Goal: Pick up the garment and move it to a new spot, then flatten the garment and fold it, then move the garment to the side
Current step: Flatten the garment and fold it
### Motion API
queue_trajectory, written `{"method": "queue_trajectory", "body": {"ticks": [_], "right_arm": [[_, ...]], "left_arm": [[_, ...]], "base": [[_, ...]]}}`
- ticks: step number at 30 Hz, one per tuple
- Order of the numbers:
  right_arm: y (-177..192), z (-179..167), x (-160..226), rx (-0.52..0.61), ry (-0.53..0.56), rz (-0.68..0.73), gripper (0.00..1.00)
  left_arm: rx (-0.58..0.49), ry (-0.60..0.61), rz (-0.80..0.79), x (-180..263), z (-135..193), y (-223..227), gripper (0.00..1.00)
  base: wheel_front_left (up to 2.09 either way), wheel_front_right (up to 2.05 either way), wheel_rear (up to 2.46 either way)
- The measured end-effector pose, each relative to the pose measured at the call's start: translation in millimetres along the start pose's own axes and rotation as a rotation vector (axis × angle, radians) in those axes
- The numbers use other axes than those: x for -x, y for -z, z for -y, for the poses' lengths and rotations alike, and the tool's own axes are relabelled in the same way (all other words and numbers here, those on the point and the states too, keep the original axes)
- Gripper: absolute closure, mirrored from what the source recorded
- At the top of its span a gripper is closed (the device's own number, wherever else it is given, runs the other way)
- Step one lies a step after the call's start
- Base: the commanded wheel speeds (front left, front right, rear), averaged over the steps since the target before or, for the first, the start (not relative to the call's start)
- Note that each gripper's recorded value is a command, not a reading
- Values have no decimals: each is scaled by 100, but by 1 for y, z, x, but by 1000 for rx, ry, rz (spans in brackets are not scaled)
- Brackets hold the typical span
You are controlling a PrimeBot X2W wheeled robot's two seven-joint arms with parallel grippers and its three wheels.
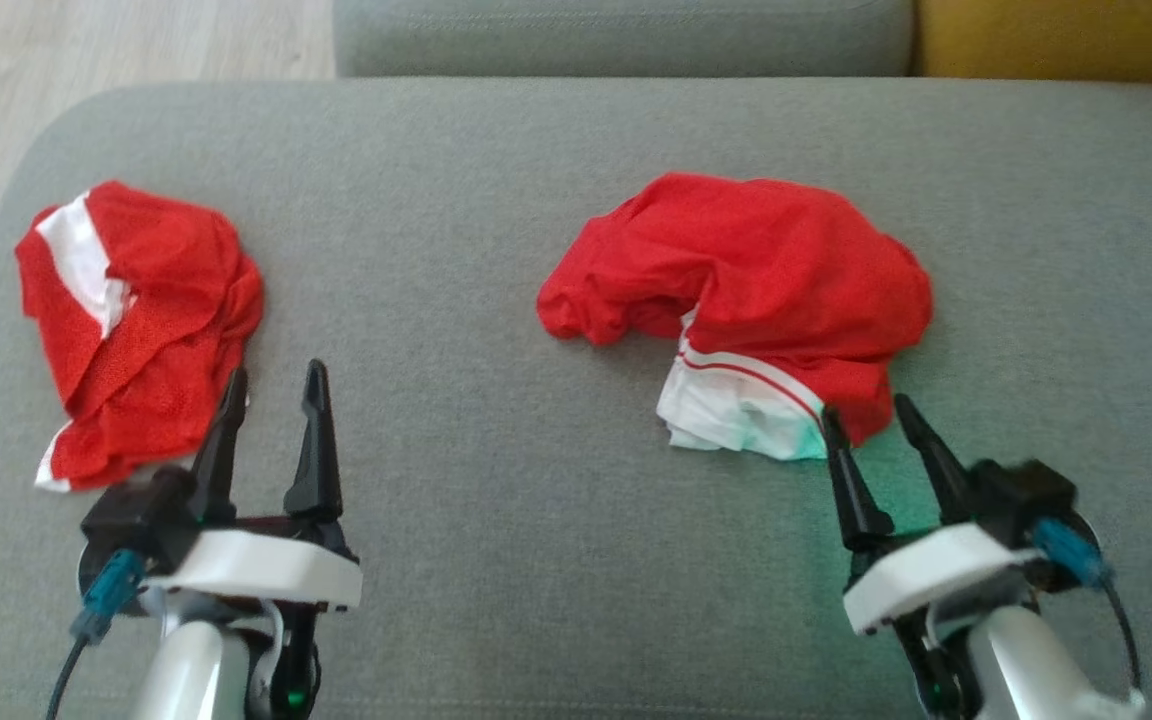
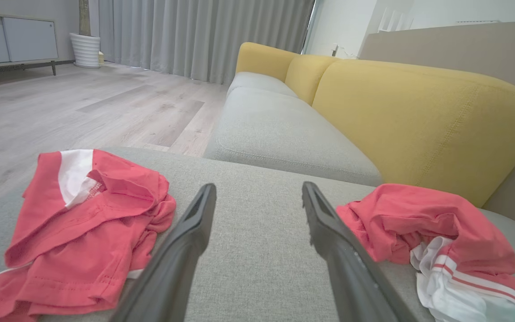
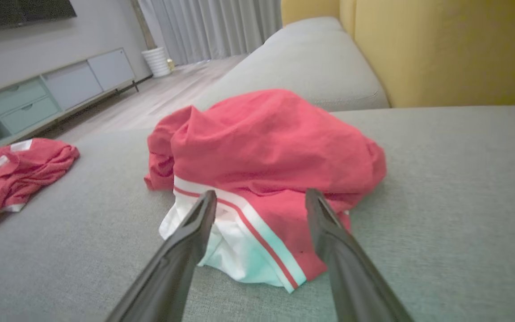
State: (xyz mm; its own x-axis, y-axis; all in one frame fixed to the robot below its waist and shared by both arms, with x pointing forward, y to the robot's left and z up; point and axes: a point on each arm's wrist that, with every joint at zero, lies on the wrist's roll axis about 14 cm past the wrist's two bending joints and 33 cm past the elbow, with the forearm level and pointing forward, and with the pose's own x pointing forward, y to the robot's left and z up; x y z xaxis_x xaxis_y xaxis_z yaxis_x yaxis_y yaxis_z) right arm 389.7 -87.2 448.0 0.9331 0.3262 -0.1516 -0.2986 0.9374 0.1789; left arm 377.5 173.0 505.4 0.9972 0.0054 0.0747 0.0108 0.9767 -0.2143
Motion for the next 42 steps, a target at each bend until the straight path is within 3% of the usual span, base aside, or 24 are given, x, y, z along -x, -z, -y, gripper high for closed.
{"method": "queue_trajectory", "body": {"ticks": [12,19,20,21,27,33,42], "right_arm": [[63,11,-35,27,0,-281,0],[74,15,-43,25,6,-326,0],[75,16,-44,26,8,-329,59],[74,17,-45,25,12,-322,100],[66,34,-43,6,70,-272,100],[32,89,-28,-12,248,-146,100],[-106,171,8,76,523,177,100]], "left_arm": [[6,-55,-43,-4,-14,14,0],[5,-65,-50,-7,-15,17,0],[5,-64,-52,-8,-15,18,0],[6,-61,-53,-8,-14,18,0],[6,-47,-45,-12,-10,17,0],[7,-10,-11,-14,3,5,0],[18,39,17,-3,20,-6,0]], "base": [[0,0,0],[0,0,0],[0,0,0],[0,0,0],[0,0,0],[0,0,0],[0,0,0]]}}
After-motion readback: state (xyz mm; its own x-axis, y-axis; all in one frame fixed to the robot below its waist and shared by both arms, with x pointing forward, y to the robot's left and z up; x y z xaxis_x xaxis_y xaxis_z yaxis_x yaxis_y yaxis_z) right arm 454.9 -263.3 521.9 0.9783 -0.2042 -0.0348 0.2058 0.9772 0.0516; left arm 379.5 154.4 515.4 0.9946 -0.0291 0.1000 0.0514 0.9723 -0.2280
